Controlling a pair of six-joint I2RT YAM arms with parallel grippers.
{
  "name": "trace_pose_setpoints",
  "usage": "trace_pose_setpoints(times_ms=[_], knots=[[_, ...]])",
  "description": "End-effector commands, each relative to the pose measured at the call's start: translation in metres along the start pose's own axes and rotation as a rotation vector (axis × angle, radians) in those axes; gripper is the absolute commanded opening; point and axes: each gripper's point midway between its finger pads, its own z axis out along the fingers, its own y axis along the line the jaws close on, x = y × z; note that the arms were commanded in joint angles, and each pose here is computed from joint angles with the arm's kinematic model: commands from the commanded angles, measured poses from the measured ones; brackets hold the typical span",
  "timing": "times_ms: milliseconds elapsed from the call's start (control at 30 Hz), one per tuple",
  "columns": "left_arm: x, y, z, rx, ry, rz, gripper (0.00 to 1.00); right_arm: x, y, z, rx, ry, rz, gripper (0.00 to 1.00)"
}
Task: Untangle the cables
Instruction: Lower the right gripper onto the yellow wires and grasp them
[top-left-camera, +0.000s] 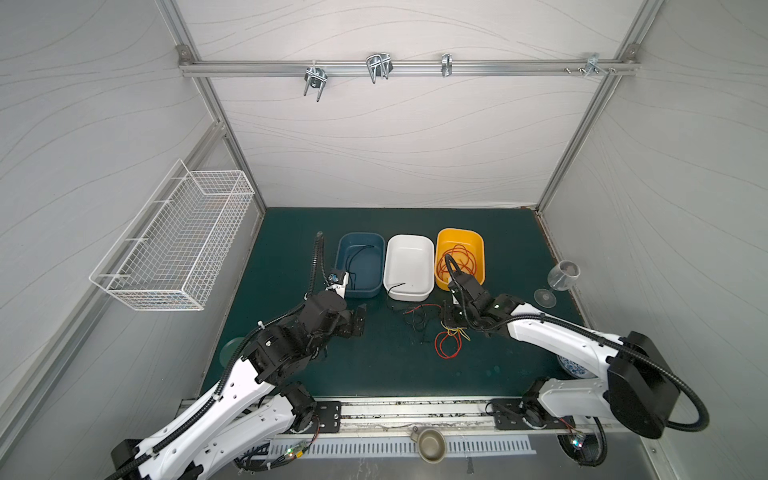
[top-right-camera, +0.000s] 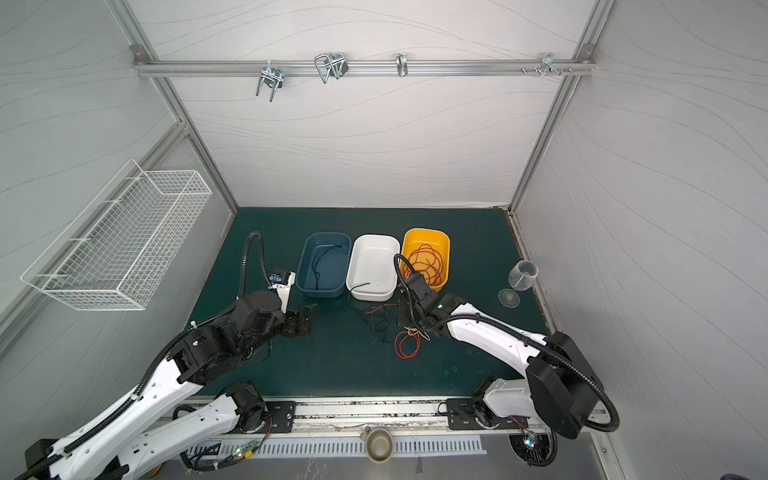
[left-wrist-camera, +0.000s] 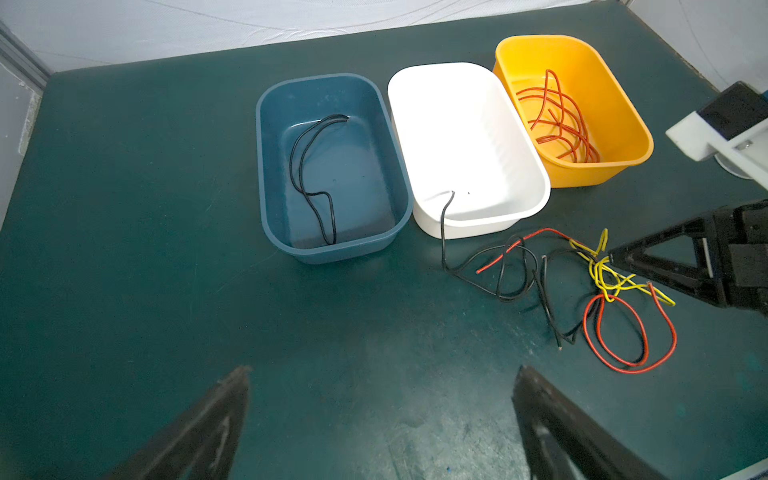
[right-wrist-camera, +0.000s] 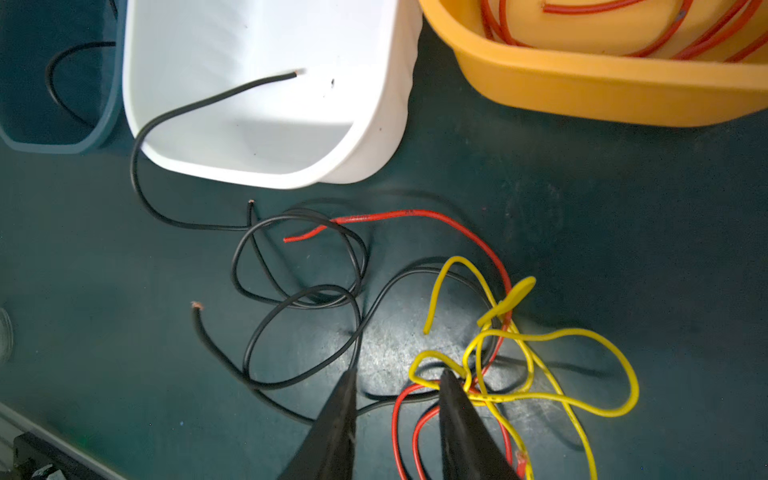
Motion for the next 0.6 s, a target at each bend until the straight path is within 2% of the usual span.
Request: trace_pose_setpoints(times_ms=[0, 433, 567], knots=[[-0.010, -0.006, 0.000, 0.025, -0.034, -0.008, 1.00, -0.007, -0.003, 0.003, 0.007, -0.035, 0.017, 0.34], [-0.008, -0.007, 0.004, 0.030, -0.023, -0.004, 1.00, -0.004, -0.026, 0.009, 0.035, -0.051, 0.083, 0.34], [-0.008, -0.008, 0.005, 0.033, -0.017, -0.005, 1.00, 0.003, -0.027, 0.016, 0.030, -0.021, 0.087, 0.33]])
